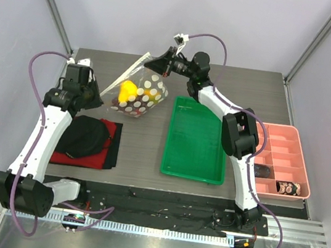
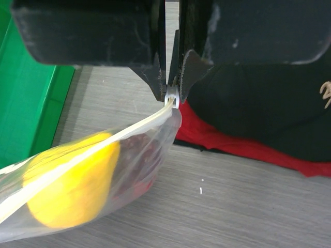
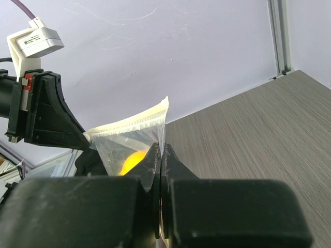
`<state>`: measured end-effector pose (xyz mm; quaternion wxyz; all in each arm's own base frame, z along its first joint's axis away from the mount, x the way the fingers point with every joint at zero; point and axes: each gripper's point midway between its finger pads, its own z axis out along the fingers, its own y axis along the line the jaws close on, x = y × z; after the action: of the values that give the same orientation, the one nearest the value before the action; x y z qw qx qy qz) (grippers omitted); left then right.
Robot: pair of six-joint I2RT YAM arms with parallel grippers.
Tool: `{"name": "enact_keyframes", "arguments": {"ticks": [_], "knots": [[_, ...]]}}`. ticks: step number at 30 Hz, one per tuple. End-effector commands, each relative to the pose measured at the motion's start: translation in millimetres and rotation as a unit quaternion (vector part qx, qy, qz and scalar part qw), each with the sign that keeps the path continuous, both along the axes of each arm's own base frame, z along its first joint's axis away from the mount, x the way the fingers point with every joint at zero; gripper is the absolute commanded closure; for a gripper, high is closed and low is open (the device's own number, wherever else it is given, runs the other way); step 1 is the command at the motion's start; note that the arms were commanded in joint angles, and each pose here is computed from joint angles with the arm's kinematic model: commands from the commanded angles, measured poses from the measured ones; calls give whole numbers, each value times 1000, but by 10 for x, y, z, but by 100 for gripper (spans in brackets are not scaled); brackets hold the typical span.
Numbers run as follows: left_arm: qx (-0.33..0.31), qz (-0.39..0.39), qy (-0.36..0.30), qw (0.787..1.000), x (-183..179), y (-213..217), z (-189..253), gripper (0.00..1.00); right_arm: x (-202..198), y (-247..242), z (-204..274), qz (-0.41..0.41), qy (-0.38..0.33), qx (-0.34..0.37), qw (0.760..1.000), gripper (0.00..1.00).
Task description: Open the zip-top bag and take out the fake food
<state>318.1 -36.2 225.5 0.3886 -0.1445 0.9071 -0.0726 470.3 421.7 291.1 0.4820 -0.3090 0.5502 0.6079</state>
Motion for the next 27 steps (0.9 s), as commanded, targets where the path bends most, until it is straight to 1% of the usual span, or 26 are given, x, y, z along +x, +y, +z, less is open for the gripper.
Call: {"name": "enact_keyframes", "arguments": {"ticks": [1,3,4,5,7,8,10,11,12,13,15,16,17,18,19,20,22,23,24,25,26,27], "knots": [[37,33,34,998,-244,246,-75,98,293,-344,470,-53,-76,42,995,99],[26,24,33,999,-245,194,-53,94,301,-330,424,-49,-72,40,995,99],[11,8,32,999,-252,118,-38,89,295,-322,407,-44,-71,38,996,99],[2,0,30,1000,-262,76,-23,76,245,-311,440,-28,-72,38,996,99],[-11,-4,9,1000,-269,32,76,63,185,-277,393,-7,-72,36,997,99],[-25,-14,-1,1000,-267,-29,135,53,148,-265,406,4,-74,36,997,99],[-38,-9,-36,999,-205,-48,350,42,47,-254,395,32,-68,40,996,99],[-43,-13,-47,998,-173,-76,428,41,35,-256,365,39,-66,41,996,99],[-48,-15,-67,997,-120,-91,573,40,-35,-245,379,56,-62,45,996,99],[-55,-15,-72,996,-46,-114,615,39,-71,-229,364,66,-60,45,995,99],[-80,-45,-103,990,130,-248,805,38,-137,-223,366,80,-63,44,994,99],[-91,-50,-96,990,279,-297,764,41,-164,-214,360,83,-63,43,994,99],[-105,-63,-105,987,352,-367,882,43,-177,-211,374,83,-64,44,994,99],[-116,-62,-104,986,427,-396,906,45,-198,-201,383,85,-63,44,993,99],[-121,-66,-87,987,574,-431,804,45,-225,-194,407,86,-66,45,993,99],[-130,-81,-97,983,643,-494,922,47,-229,-195,416,87,-66,45,993,99],[-123,-91,-80,985,824,-503,812,51,-278,-148,429,94,-64,43,993,99],[-115,-98,-87,985,896,-506,883,54,-296,-117,428,97,-65,40,992,99],[-109,-112,-87,984,934,-517,879,61,-312,-96,435,98,-71,38,992,99],[-94,-133,-77,984,1006,-530,782,63,-335,-67,421,102,-68,33,992,99],[-88,-159,-84,980,1018,-570,843,64,-361,-51,441,103,-69,33,992,99],[-88,-180,-87,976,1023,-614,848,68,-365,-51,433,104,-67,32,992,99]]}}
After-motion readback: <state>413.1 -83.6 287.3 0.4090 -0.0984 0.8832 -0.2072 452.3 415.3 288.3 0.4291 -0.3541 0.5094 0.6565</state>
